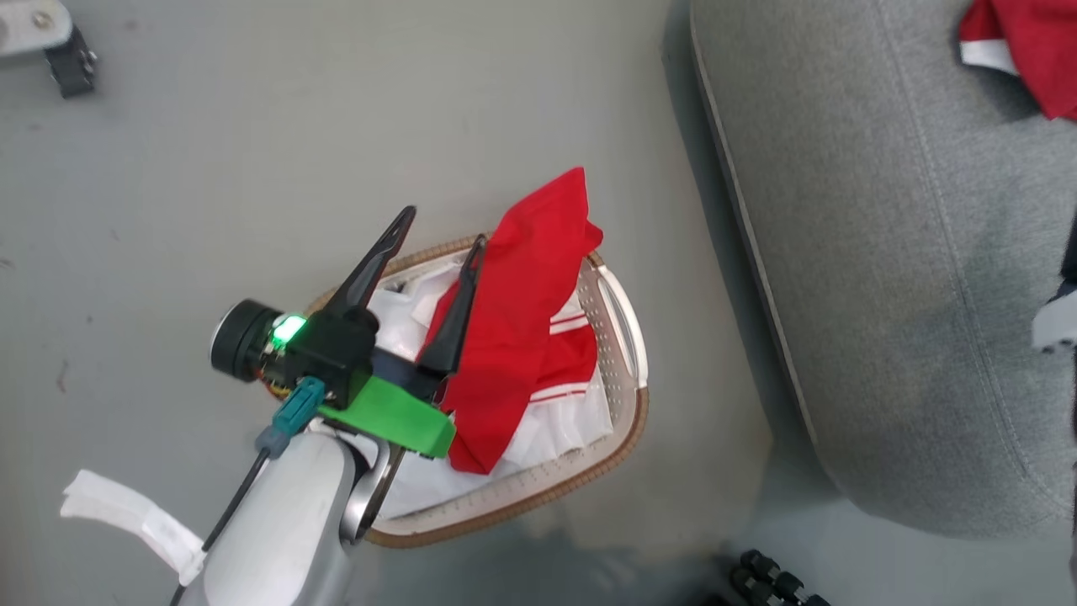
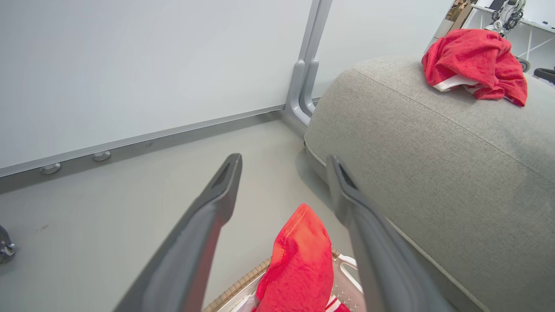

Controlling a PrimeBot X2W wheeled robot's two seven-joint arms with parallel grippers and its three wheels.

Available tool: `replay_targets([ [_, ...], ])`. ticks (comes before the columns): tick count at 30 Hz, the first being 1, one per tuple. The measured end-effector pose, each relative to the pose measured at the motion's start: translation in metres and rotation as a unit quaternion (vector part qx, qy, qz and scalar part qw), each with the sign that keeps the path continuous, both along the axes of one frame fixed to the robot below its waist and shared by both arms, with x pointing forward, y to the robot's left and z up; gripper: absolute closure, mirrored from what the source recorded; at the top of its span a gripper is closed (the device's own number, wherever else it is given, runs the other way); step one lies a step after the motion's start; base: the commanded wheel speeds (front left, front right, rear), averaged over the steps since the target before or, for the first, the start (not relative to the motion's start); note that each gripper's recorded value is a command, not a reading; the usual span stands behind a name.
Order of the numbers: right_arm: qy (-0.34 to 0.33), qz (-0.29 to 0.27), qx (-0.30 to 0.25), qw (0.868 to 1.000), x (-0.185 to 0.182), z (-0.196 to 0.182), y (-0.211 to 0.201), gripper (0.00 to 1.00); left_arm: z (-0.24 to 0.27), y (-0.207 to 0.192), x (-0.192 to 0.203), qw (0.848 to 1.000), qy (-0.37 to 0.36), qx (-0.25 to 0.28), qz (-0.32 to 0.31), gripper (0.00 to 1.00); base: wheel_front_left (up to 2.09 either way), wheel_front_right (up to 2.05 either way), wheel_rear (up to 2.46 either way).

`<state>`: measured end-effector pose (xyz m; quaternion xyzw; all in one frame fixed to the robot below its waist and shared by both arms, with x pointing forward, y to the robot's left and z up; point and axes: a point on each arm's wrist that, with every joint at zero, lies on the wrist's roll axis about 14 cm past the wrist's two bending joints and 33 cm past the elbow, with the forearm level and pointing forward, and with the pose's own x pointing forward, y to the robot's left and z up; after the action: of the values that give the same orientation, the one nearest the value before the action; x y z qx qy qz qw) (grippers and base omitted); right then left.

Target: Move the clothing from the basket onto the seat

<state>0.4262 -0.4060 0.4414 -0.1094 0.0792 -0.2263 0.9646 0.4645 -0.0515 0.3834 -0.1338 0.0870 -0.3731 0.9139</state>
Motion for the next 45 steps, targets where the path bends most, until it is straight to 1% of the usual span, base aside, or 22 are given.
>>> replay_targets([
  [5, -0.032, 0.043, 0.043, 0.998, -0.005, 0.008, 0.044, 0.00, 0.017, 0.028, -0.001, 0.998, -0.007, 0.014, 0.053, 0.00, 0.00, 0.00, 0.00],
  [11, -0.058, 0.121, 0.103, 0.986, 0.014, 0.012, 0.114, 0.00, 0.029, 0.088, 0.000, 0.988, -0.016, 0.048, 0.144, 0.00, 0.00, 0.00, 0.00],
  [15, -0.061, 0.180, 0.127, 0.973, 0.026, 0.014, 0.161, 0.00, 0.038, 0.129, -0.002, 0.976, -0.022, 0.068, 0.204, 0.00, 0.00, 0.00, 0.00],
  [19, -0.070, 0.227, 0.146, 0.960, 0.035, 0.021, 0.200, 0.00, 0.042, 0.167, -0.010, 0.963, -0.021, 0.087, 0.255, 0.00, 0.00, 0.00, 0.00],
  [23, -0.069, 0.255, 0.158, 0.951, 0.030, 0.024, 0.225, 0.00, 0.044, 0.192, -0.026, 0.952, -0.015, 0.100, 0.289, 0.00, 0.00, 0.00, 0.00],
  [28, -0.075, 0.267, 0.168, 0.946, 0.020, 0.031, 0.236, 0.00, 0.048, 0.219, -0.048, 0.939, -0.010, 0.106, 0.328, 0.00, 0.00, 0.00, 0.00],
  [34, -0.053, 0.260, 0.176, 0.948, -0.009, 0.019, 0.235, 0.00, 0.053, 0.232, -0.074, 0.932, -0.011, 0.112, 0.345, 0.00, 0.00, 0.00, 0.00],
  [40, -0.051, 0.254, 0.182, 0.949, -0.030, 0.018, 0.232, 0.00, 0.062, 0.238, -0.093, 0.929, -0.018, 0.105, 0.356, 0.00, 0.00, 0.00, 0.00],
  [45, -0.058, 0.250, 0.180, 0.950, -0.038, 0.023, 0.228, 0.00, 0.060, 0.231, -0.103, 0.932, -0.013, 0.098, 0.347, 0.00, 0.00, 0.00, 0.00],
])
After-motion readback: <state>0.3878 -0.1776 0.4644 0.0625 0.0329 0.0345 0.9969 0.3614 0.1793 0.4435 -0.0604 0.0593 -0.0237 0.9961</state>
